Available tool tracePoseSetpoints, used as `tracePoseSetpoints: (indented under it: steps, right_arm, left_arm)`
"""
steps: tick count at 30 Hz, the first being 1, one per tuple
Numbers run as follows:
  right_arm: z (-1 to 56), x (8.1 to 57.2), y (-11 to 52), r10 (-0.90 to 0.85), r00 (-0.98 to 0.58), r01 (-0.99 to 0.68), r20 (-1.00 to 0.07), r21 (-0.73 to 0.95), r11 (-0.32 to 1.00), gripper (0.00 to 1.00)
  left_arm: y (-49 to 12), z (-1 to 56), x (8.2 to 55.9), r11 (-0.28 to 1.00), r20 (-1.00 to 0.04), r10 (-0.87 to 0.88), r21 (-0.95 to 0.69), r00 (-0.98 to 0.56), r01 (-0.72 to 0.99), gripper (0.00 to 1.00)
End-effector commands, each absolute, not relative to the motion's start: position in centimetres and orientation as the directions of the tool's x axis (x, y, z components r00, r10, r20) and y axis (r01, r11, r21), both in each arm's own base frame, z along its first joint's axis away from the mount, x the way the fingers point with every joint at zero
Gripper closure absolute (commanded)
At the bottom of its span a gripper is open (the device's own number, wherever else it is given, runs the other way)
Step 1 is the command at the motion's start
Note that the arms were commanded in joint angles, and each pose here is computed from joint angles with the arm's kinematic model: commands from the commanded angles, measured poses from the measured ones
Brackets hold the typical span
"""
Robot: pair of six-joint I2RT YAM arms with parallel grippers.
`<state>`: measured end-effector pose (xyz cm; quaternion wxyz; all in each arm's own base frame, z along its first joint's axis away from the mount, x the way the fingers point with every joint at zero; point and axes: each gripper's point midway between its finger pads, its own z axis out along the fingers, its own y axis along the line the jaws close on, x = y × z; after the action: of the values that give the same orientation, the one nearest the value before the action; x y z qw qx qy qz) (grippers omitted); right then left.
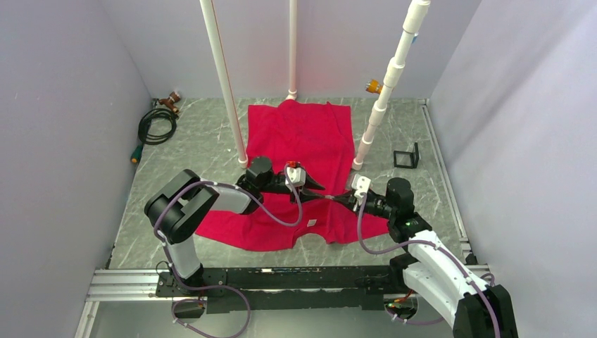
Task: Remove the brooch from the garment
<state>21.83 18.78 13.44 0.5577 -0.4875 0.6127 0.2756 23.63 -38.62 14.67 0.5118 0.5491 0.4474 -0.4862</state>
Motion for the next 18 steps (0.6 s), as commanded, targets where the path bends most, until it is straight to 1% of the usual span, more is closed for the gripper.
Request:
tracePoseSetpoints:
  steps: [1, 2, 9, 12, 13, 16, 18]
  right_arm:
    - [14.8, 21.4, 19.5, -0.247, 0.149, -0.915, -0.957, -0.228, 0.333, 1.0]
    - [14.9, 21.4, 19.5, -0.246, 0.148, -0.916, -0.958, -0.226, 0.331, 1.0]
    - [14.9, 21.4, 19.5, -0.244, 0.142, -0.918, -0.959, -0.22, 0.329, 1.0]
    - [14.6, 21.3, 19.5, -0.252, 0.136, -0.922, -0.958, -0.216, 0.321, 1.0]
    - [14.3, 21.3, 19.4, -0.264, 0.133, -0.924, -0.955, -0.216, 0.315, 1.0]
    - [13.3, 21.1, 19.2, -0.316, 0.135, -0.933, -0.939, -0.228, 0.277, 1.0]
    - [13.0, 21.5, 18.9, -0.333, 0.131, -0.929, -0.934, -0.233, 0.289, 0.94]
  left_arm:
    - [-39.7, 15.2, 23.2, -0.108, -0.992, -0.012, 0.124, 0.124, 0.986, 0.66]
    - [-39.8, 15.0, 23.1, -0.11, -0.992, -0.006, 0.125, 0.125, 0.986, 0.67]
    - [-40.1, 14.0, 23.0, -0.12, -0.993, 0.031, 0.106, 0.11, 0.987, 0.83]
    - [-40.2, 14.2, 23.0, -0.13, -0.995, 0.034, 0.092, 0.098, 0.987, 0.98]
    - [-40.2, 14.3, 23.0, -0.129, -0.995, 0.03, 0.091, 0.095, 0.988, 1.0]
    - [-40.3, 14.6, 22.6, -0.153, -0.995, 0.028, 0.087, 0.092, 0.984, 1.0]
    - [-40.4, 14.5, 22.5, -0.16, -0.995, 0.037, 0.083, 0.09, 0.984, 1.0]
